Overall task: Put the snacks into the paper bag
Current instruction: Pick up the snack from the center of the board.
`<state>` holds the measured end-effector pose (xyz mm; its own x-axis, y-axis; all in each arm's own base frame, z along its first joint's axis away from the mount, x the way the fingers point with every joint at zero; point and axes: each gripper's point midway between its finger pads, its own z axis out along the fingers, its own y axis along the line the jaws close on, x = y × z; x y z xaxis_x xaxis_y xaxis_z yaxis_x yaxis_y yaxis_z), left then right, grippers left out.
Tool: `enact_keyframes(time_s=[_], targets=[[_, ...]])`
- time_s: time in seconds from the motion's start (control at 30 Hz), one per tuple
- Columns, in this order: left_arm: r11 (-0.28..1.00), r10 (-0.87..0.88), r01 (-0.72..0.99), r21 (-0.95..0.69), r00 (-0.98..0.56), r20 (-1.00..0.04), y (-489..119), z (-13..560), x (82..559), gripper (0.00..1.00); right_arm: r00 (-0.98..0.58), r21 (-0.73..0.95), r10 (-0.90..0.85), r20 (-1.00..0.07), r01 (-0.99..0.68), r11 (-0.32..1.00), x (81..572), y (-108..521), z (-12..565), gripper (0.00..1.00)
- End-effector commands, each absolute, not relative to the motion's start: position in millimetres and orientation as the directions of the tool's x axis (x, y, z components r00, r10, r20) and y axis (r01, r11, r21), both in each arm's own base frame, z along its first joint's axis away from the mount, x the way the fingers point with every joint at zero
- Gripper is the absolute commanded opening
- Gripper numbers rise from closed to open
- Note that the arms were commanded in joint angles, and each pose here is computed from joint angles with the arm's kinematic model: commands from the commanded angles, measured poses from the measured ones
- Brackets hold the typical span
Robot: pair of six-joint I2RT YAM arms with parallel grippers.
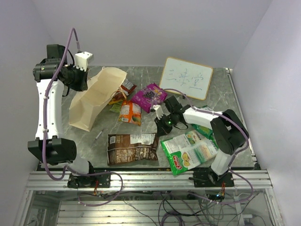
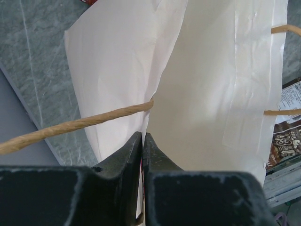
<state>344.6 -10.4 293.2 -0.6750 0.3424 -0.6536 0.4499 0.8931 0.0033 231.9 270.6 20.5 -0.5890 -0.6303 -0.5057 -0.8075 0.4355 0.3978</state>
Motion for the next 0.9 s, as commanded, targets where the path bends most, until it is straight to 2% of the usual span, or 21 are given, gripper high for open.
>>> enact_keyframes(time_s=[0.0, 0.27, 0.43, 0.5, 0.73, 0.87], targets=[[0.896, 0.36, 0.439, 0.072, -0.619, -0.698, -8, 305, 350, 0.16, -0.552, 0.402, -0.587, -0.592, -0.834, 0.379, 250, 284, 51, 0.0], [0.893, 0.375, 0.436, 0.11, -0.586, -0.718, -7, 309, 353, 0.12, -0.381, 0.267, -0.576, -0.724, -0.924, 0.275, 258, 287, 108, 0.0], [0.889, 0.375, 0.441, 0.119, -0.556, -0.742, -11, 313, 354, 0.12, -0.337, 0.243, -0.587, -0.736, -0.941, 0.235, 250, 283, 116, 0.0], [0.888, 0.374, 0.445, 0.117, -0.55, -0.747, -13, 313, 355, 0.12, -0.363, 0.249, -0.597, -0.715, -0.931, 0.267, 252, 280, 106, 0.0], [0.887, 0.362, 0.451, 0.096, -0.551, -0.752, -20, 308, 355, 0.12, -0.545, 0.232, -0.573, -0.612, -0.817, 0.529, 294, 259, 66, 0.0], [0.889, 0.359, 0.447, 0.098, -0.548, -0.755, -22, 308, 355, 0.12, -0.662, 0.336, -0.49, -0.566, -0.729, 0.597, 311, 248, 60, 0.1]])
